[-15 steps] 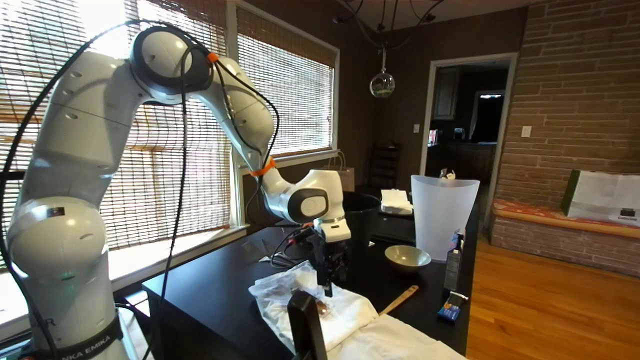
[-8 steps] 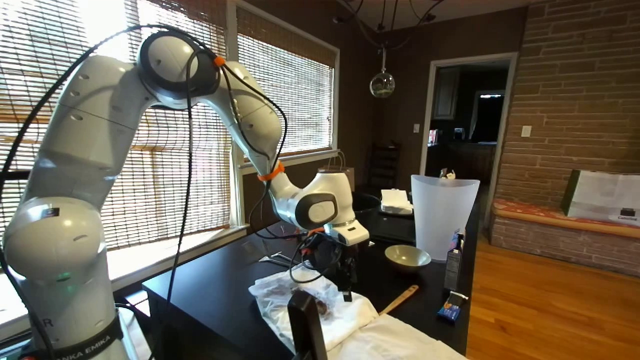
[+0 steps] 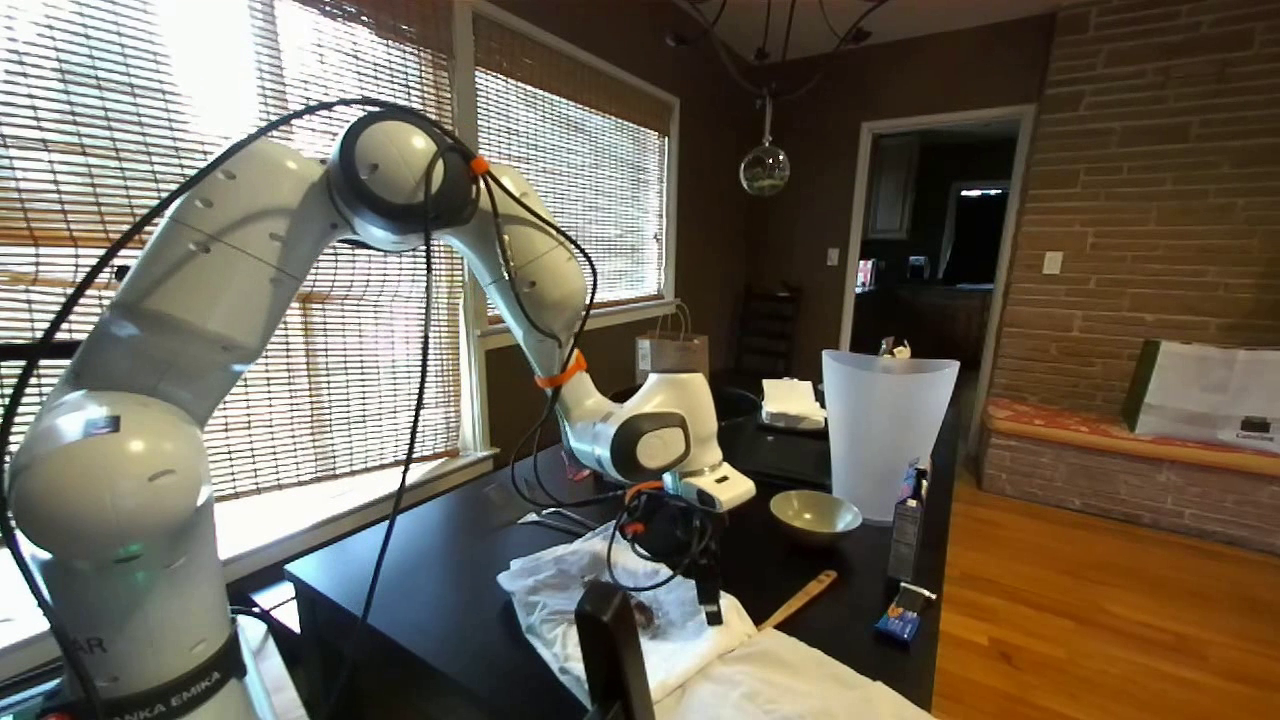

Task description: Put the chocolate on the white cloth then fold it

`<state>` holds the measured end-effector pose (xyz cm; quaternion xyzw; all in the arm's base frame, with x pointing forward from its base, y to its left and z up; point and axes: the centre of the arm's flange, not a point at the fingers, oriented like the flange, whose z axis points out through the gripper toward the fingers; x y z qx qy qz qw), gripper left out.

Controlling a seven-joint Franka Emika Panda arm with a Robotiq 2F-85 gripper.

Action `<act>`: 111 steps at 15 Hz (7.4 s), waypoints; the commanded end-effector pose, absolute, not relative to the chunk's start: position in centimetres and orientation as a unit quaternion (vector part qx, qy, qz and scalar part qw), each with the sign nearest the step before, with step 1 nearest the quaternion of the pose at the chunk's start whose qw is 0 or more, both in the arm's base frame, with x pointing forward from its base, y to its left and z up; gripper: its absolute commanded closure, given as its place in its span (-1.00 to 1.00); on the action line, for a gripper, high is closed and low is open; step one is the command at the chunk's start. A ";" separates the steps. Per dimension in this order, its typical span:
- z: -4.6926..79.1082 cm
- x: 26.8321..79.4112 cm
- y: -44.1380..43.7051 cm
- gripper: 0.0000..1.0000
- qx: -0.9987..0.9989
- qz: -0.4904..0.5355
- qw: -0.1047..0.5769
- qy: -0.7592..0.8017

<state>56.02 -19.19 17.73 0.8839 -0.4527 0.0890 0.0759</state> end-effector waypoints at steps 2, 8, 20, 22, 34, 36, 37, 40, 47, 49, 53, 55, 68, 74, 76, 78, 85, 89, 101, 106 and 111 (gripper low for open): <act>17.3 57.6 -19.6 -0.08 0.889 0.089 0.082 -0.442; 21.1 55.9 -19.5 0.79 0.886 0.103 0.093 -0.443; 25.2 54.1 -19.0 0.21 0.906 0.105 0.068 -0.405; 23.9 54.6 -18.7 -0.08 0.909 0.109 0.067 -0.397; 16.9 57.8 -18.9 -0.50 0.911 0.157 0.094 -0.369; 16.7 57.9 -19.2 -0.31 0.911 0.148 0.100 -0.372; 16.6 58.0 -19.4 -0.14 0.911 0.145 0.103 -0.373; 16.7 58.1 -20.0 0.28 0.909 0.135 0.111 -0.378; 18.8 57.9 -20.6 0.99 0.906 0.105 0.110 -0.394; 19.5 57.9 -20.7 0.97 0.906 0.092 0.106 -0.399; 21.8 57.6 -20.7 0.95 0.905 0.074 0.096 -0.407; 23.6 57.1 -20.6 0.95 0.905 0.068 0.087 -0.410; 29.3 51.3 -14.5 0.95 0.963 -0.039 -0.017 -0.266; 30.5 48.2 -12.7 0.95 0.982 -0.083 -0.089 -0.146; 31.3 47.1 -12.7 0.95 0.982 -0.101 -0.115 -0.107; 31.4 45.9 -12.6 0.95 0.982 -0.120 -0.132 -0.066; 28.8 43.1 -12.0 0.94 0.977 -0.160 -0.136 0.033; 27.0 41.7 -10.9 0.93 0.973 -0.178 -0.135 0.052; 25.0 39.9 -9.9 -0.39 0.972 -0.204 -0.087 0.082; 28.5 42.1 -10.8 -1.00 0.982 -0.147 -0.101 0.059; 33.0 44.3 -11.6 -1.00 0.990 -0.084 -0.106 0.048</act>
